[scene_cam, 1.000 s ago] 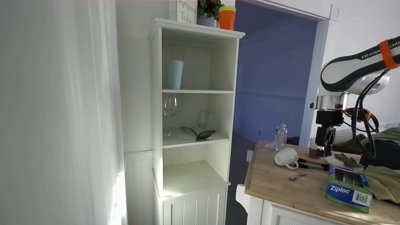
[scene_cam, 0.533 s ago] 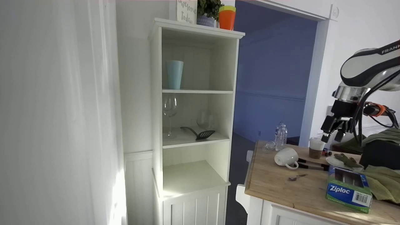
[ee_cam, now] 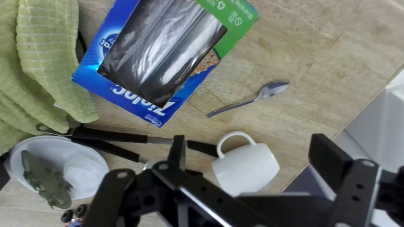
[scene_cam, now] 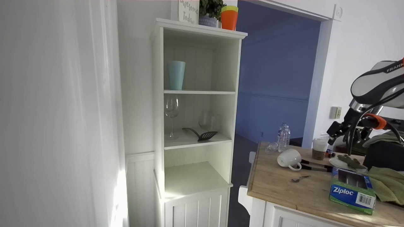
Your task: Remove the ziploc bag from the box
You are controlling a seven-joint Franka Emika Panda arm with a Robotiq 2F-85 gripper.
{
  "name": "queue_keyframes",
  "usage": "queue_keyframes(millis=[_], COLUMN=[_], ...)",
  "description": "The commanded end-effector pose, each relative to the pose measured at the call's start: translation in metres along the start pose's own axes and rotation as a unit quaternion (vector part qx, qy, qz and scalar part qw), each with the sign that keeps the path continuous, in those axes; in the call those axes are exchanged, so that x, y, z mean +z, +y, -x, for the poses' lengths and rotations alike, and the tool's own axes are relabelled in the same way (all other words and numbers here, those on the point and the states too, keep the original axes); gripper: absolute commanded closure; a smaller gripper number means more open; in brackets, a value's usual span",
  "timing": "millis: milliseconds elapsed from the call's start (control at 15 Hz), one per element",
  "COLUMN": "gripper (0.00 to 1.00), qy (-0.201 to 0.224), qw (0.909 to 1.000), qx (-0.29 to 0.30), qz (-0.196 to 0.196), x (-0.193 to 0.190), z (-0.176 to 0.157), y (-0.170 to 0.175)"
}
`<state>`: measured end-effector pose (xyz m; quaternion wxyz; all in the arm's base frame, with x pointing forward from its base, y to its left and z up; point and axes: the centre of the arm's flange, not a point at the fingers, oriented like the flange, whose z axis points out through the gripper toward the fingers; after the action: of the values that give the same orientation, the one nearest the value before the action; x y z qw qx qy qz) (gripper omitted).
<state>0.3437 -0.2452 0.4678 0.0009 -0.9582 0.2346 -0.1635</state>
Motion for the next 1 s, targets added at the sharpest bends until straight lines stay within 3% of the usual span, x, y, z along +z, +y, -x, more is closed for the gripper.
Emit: queue_keyframes(millis=[0,200,267,333,733,933], gripper=[0.0,0.0,0.0,0.0,0.0,0.0], qy=[0.043,0.057,0.018,0.043,0.022,0.026], qw=[0.995,0.9846,0.9833,0.989,0.9853,0.9771], qx=[0.08,0.145,0.166,0.13,0.157,0.181], qz=[0.042,0.08,0.072,0.055,0.063,0.108], x=[0.027,0.049,0.056,0.042,0.061,0.072], z=[0.004,-0.001,-0.005,0.002,0.001,0.003], y=[0.016,0.033,0.033,0.036,0.037,0.039])
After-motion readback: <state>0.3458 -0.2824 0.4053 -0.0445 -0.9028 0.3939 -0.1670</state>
